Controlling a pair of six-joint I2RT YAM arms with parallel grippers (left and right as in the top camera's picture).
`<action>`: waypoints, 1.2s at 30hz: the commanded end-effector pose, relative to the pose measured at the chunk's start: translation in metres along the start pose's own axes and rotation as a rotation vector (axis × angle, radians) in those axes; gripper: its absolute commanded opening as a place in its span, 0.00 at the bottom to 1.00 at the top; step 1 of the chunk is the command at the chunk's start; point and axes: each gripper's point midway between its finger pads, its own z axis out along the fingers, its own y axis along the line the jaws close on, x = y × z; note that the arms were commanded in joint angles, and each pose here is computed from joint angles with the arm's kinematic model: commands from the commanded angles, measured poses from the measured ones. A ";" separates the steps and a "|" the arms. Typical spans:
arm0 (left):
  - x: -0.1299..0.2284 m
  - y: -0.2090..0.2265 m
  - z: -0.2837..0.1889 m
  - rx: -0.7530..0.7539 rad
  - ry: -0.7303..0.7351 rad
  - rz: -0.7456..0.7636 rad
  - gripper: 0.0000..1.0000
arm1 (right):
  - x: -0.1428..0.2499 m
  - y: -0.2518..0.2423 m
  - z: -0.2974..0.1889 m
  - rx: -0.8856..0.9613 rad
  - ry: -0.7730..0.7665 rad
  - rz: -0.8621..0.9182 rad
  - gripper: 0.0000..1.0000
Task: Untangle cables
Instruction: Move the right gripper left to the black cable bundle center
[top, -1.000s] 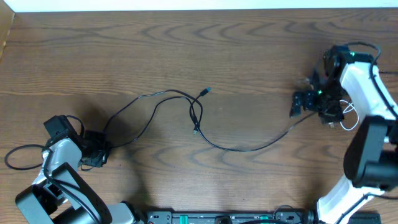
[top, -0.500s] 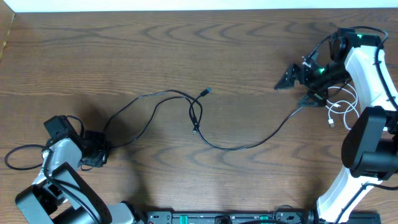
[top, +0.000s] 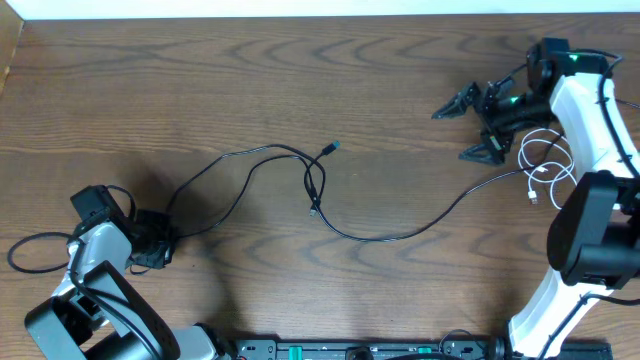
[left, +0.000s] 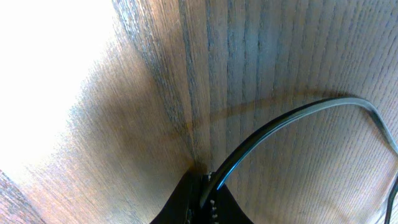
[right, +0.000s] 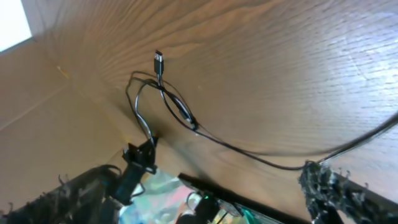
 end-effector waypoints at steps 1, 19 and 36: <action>0.003 0.018 0.008 -0.075 0.000 -0.019 0.08 | 0.004 0.009 0.014 0.091 -0.033 -0.167 0.85; 0.003 0.018 0.008 -0.075 0.001 -0.019 0.08 | 0.104 0.123 0.154 0.137 -0.058 -0.995 0.48; 0.004 0.017 0.008 -0.070 0.006 -0.019 0.07 | 0.148 0.115 0.218 0.467 -0.333 -1.060 0.43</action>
